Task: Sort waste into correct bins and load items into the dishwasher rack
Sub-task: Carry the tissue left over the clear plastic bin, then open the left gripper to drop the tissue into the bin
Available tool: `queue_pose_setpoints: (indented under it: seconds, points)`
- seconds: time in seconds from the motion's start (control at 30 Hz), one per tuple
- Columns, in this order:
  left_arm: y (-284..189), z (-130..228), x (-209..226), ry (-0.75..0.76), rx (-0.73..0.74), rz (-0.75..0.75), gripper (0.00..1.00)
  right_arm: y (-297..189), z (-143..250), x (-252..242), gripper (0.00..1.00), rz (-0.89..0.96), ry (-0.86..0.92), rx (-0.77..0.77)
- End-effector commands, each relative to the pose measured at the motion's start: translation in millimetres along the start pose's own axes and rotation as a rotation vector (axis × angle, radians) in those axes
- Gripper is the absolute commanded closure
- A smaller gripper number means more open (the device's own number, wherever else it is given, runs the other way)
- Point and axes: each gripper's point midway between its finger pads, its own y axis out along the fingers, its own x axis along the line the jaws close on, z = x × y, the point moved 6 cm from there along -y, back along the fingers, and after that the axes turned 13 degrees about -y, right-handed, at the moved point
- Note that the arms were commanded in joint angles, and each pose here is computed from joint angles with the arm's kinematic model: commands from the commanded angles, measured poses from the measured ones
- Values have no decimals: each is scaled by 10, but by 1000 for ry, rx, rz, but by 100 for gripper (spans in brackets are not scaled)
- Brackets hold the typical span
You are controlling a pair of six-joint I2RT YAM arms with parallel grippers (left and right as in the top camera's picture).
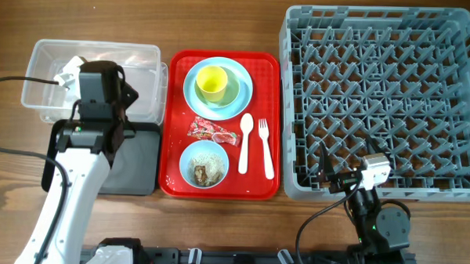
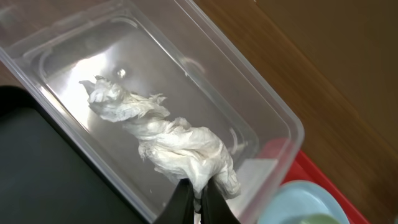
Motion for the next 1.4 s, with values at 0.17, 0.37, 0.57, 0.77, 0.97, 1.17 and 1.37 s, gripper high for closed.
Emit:
queue_pose_setpoints:
  seconds: [0.17,0.37,0.57,0.77,0.97,1.17,1.37]
  points:
    - [497,29,114,46,7,-82,96,0,-5,-4,0,1,-6,-5]
    - [632,89,145,53,21,-104,62,0,-5,-4,0,1,-6,-5]
    - [635,67,112,72,10,-87,36,0,-5,-4,0,1,-6,-5]
    - [622,112,60,68,55,-43,7,0,-5,-4,0,1,-6,-5]
    - [514,84,-23,57,70,17,2,0,-5,-4,0,1,-6,-5]
    - [306,-42,-102,41,28,73,2,0,-5,-4,0,1,-6,-5]
    - [185,-94,-119,34,12,93,1,0,-5,-4,0,1,-5,-5]
